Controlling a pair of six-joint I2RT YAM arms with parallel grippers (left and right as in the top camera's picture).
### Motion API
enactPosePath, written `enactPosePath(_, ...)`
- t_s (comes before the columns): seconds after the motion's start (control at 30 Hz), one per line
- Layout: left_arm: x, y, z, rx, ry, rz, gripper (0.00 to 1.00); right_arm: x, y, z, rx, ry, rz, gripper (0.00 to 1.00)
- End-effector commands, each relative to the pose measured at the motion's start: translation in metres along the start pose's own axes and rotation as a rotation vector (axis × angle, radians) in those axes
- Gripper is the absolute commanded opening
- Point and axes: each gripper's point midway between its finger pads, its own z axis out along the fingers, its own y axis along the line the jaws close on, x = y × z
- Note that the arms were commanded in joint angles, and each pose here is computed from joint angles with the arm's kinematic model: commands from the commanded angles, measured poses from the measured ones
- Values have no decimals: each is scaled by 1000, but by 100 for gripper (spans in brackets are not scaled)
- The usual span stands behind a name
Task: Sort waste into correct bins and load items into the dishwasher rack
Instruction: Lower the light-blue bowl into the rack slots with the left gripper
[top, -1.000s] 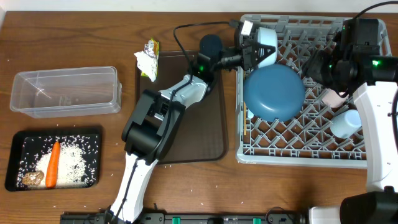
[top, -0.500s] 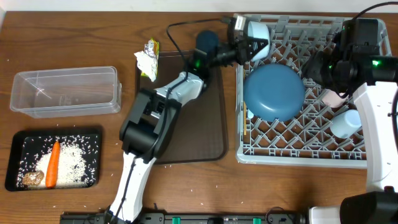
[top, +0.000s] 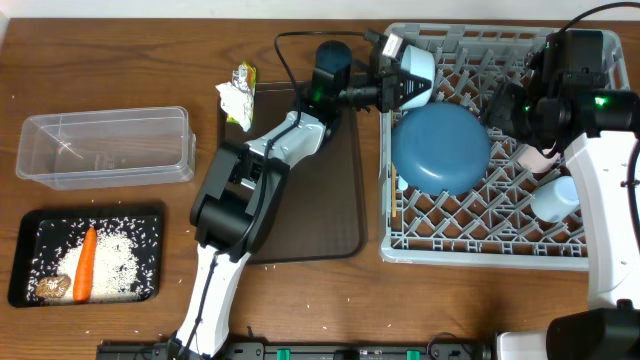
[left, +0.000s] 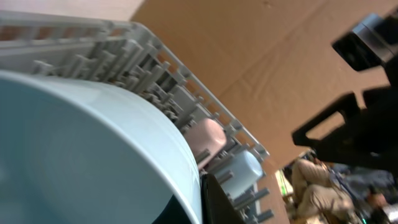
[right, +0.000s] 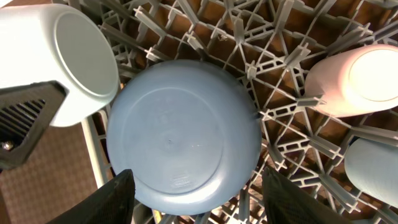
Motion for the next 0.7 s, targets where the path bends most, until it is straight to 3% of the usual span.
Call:
enactPosePath(0.0,0,-27,2,95,55,53,6,-1,4,-8,-13,-17,-20,62)
enactPosePath(0.37,-35,-94,-12,134,69,104,6,-1,4,-8,-14,-17,-15,62)
enactPosePath(0.53,-38,-85,-20,-44,76,104,6,2,3,-8,-9,-5,-14,61)
enactPosePath(0.67,-39,-82,-17,-39,63,127,6,2,3,-8,-10,-7,-6,62)
